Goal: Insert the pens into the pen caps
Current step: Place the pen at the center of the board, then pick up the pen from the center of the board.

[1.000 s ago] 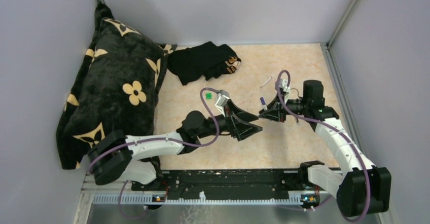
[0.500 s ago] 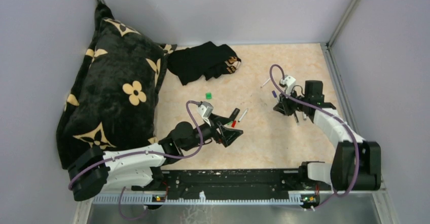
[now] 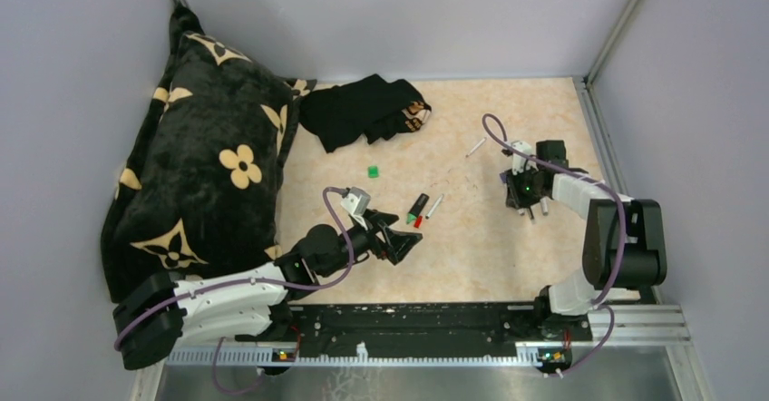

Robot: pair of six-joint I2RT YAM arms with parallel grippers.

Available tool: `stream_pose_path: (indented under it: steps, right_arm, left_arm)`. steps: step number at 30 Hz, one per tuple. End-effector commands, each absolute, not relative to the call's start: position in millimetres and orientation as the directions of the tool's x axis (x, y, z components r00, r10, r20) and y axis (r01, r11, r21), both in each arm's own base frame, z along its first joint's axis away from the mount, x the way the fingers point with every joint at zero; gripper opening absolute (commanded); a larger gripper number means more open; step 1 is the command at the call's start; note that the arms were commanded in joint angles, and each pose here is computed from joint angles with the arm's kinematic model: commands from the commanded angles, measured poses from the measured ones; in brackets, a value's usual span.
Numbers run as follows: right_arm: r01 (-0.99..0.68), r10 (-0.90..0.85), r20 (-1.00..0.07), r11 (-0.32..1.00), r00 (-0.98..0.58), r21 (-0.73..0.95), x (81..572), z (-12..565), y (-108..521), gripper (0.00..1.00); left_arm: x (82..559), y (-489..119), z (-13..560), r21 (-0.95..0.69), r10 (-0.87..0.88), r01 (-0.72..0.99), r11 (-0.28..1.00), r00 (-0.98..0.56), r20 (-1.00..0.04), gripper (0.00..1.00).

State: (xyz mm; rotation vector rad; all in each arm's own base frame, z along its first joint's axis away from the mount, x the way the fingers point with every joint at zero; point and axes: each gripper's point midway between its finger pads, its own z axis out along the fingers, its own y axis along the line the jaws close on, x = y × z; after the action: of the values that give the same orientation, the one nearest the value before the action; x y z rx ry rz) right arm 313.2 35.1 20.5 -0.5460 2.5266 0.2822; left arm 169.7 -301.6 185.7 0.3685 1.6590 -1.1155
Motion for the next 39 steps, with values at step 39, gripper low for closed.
stream_pose_path:
  steps: [39]
  right_arm:
    - [-0.863, -0.125, -0.963, 0.482, -0.24, 0.153, 274.5, 265.1, 133.4, 0.38]
  left_arm:
    - [238.1, -331.6, 149.6, -0.383, -0.002, 0.578, 0.72, -0.551, -0.834, 0.88]
